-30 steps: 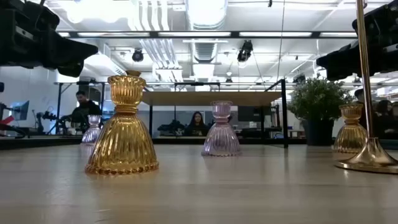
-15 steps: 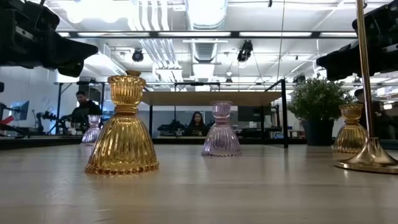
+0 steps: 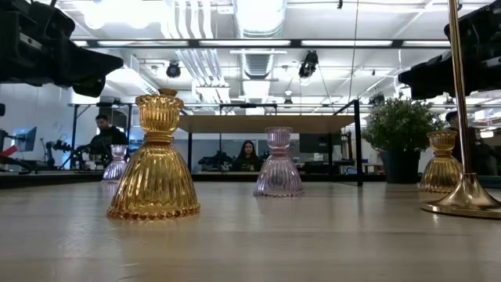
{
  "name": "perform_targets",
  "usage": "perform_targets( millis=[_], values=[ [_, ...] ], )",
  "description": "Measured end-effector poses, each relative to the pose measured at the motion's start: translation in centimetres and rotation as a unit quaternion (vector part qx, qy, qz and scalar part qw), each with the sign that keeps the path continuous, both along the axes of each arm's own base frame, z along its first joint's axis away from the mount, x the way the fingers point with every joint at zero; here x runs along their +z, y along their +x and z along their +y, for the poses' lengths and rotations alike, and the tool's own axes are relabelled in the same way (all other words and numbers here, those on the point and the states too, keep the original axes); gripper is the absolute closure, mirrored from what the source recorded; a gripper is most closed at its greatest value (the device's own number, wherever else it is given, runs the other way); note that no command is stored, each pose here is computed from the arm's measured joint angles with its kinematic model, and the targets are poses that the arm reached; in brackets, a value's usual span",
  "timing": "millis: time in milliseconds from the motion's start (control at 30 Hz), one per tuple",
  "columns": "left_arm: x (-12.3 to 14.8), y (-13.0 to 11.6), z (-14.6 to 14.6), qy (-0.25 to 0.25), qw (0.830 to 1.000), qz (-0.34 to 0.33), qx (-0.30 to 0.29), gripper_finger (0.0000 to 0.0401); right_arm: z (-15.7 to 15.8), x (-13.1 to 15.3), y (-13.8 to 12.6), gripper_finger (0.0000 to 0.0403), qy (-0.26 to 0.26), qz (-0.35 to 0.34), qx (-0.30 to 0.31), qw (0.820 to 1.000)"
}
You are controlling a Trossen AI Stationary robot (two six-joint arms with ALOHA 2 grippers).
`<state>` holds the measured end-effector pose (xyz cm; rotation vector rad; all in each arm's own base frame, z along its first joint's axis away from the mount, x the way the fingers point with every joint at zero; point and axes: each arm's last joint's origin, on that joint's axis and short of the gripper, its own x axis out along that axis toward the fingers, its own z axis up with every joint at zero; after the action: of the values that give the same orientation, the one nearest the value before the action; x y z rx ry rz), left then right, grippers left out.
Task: Pick & Place candle stick holders
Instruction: Put the top purple glass candle holder on the shelf
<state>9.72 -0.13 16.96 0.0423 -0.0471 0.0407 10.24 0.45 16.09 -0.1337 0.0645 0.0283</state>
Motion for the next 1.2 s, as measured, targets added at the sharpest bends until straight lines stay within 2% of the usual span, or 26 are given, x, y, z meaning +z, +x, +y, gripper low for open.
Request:
perform_targets(
  millis=[100,133,200,267,333,400,467,567,700,800,933,1200],
  values=[
    [0.0,0.0,0.0,0.0,1.0,0.0,0.0,0.0389,0.0,0.1,0.0,0.0394,0.003,-0.003,0.0,1.0],
    [0.0,0.0,0.0,0.0,1.0,0.0,0.0,0.0389,0.0,0.4,0.0,0.0394,0.007,-0.022,0.0,1.0],
    [0.0,0.0,0.0,0.0,1.0,0.0,0.0,0.0389,0.0,2.0,0.0,0.0394,0.002,-0.105,-0.001,0.995],
    [0.0,0.0,0.0,0.0,1.0,0.0,0.0,0.0389,-0.1,4.5,-0.6,0.0394,0.031,-0.213,0.003,0.977],
    [0.0,0.0,0.0,0.0,1.0,0.0,0.0,0.0389,-0.2,7.1,-1.7,0.0394,0.053,-0.311,0.001,0.949],
    [0.0,0.0,0.0,0.0,1.0,0.0,0.0,0.0389,-0.3,9.7,-3.0,0.0394,0.048,-0.39,-0.013,0.919],
    [0.0,0.0,0.0,0.0,1.0,0.0,0.0,0.0389,-0.5,12.4,-4.4,0.0394,0.016,-0.441,-0.043,0.896],
    [0.0,0.0,0.0,0.0,1.0,0.0,0.0,0.0389,-0.7,15.9,-6.1,0.0394,-0.023,-0.465,-0.083,0.881],
    [0.0,0.0,0.0,0.0,1.0,0.0,0.0,0.0389,-0.8,20.4,-8.1,0.0394,-0.037,-0.463,-0.091,0.881],
    [0.0,0.0,0.1,0.0,1.0,0.0,0.013,0.0389,-0.8,23.5,-8.9,0.0394,-0.047,-0.438,-0.092,0.893],
    [0.0,0.0,0.2,0.002,0.999,-0.001,0.04,0.0389,-0.8,27.1,-8.6,0.0394,-0.055,-0.385,-0.097,0.916],
    [0.3,0.0,0.2,0.0,0.999,-0.016,0.042,0.0389,-0.7,34.0,-6.6,0.0394,-0.044,-0.311,-0.086,0.946]
  ],
)
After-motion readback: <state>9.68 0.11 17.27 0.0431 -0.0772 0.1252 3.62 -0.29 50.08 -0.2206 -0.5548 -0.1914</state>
